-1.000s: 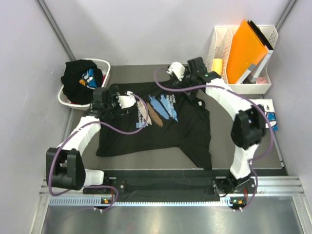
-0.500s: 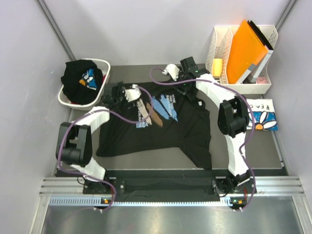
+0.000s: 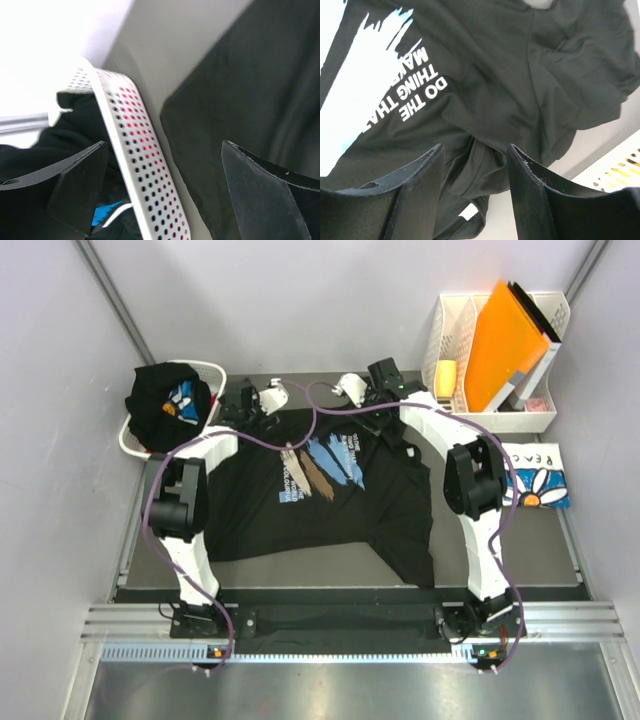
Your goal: Fold and stack the t-shirts
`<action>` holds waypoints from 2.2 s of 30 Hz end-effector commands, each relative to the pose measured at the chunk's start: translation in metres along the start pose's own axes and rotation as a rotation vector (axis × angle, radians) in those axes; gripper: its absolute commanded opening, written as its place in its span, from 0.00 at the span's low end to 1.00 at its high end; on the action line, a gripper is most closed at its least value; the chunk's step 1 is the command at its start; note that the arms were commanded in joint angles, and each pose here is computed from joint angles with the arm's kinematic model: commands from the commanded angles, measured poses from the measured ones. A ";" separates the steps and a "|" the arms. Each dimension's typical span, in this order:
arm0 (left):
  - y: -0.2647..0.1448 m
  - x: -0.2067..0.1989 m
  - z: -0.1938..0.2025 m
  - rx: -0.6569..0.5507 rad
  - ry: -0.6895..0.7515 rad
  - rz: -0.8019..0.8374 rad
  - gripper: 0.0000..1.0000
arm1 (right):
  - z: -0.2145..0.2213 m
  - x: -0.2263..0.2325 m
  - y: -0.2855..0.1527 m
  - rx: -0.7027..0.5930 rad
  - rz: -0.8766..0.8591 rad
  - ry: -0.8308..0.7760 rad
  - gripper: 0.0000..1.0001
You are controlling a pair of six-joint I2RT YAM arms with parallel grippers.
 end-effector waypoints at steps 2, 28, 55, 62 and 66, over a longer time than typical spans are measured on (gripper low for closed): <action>0.013 0.016 0.010 0.100 0.040 -0.114 0.99 | -0.003 -0.003 0.001 -0.012 -0.024 0.004 0.52; 0.030 -0.004 0.010 0.170 0.227 -0.223 0.99 | 0.028 -0.027 -0.005 0.069 0.050 0.051 0.39; 0.038 -0.019 0.011 0.232 0.311 -0.231 0.99 | 0.025 0.001 -0.001 0.084 0.020 -0.037 0.33; 0.037 -0.018 0.010 0.230 0.319 -0.233 0.99 | 0.025 -0.009 0.007 0.088 0.066 -0.043 0.34; 0.037 -0.018 0.010 0.230 0.320 -0.233 0.99 | 0.030 -0.010 0.012 0.100 0.067 -0.043 0.34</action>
Point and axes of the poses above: each gripper's point midway between its finger pads, its own y axis out along the fingers, its own x axis along the line the jaws close on, z = x × y, the point moved 4 cm from there along -y, back along the fingers, and after that the axes turned 6 degrees about y, right-handed, at the moved point
